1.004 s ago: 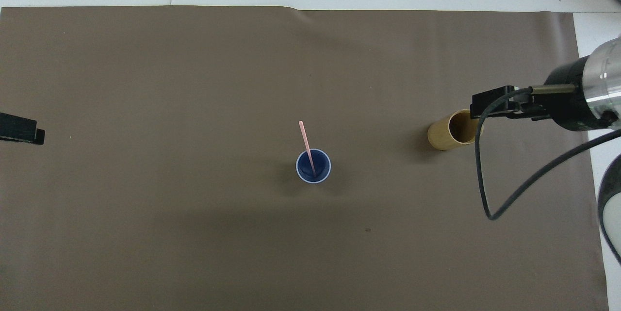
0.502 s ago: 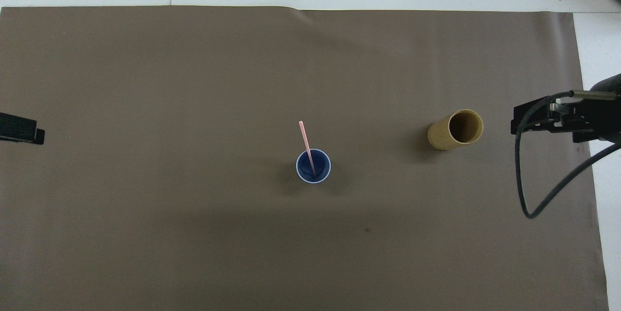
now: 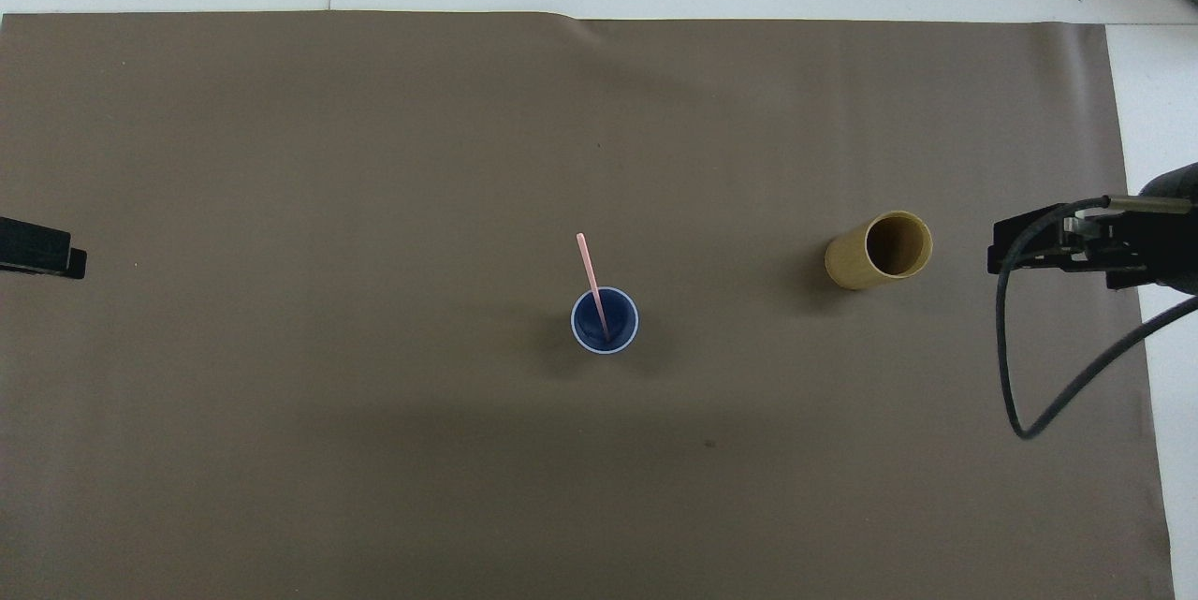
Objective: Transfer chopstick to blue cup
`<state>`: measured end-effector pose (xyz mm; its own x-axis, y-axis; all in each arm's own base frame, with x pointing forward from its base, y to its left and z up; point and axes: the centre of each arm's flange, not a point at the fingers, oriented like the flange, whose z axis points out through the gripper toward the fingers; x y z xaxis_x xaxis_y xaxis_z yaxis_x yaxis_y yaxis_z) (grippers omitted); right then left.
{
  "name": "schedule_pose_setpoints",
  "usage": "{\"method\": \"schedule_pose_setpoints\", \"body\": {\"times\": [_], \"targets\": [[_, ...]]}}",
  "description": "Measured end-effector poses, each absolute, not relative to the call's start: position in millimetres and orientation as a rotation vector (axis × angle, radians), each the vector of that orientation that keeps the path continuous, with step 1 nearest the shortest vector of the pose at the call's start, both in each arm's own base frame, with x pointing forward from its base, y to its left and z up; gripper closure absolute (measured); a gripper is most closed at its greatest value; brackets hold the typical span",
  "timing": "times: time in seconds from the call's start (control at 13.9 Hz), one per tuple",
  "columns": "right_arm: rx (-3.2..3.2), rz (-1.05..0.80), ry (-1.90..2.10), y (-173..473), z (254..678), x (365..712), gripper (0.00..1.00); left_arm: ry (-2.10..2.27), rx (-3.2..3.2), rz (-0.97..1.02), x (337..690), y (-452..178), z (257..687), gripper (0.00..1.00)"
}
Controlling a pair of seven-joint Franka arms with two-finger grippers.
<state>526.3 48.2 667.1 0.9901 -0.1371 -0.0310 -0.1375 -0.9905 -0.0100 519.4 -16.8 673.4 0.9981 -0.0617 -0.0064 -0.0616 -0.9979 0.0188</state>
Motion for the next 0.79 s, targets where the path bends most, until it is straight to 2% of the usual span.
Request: {"method": "schedule_pose_setpoints", "body": {"times": [0.79], "targets": [[-3.118,0.04,0.072,45.8,667.3,527.1,0.0,-0.096,3.122,-0.011,519.4,-16.8,673.4,0.0]]}}
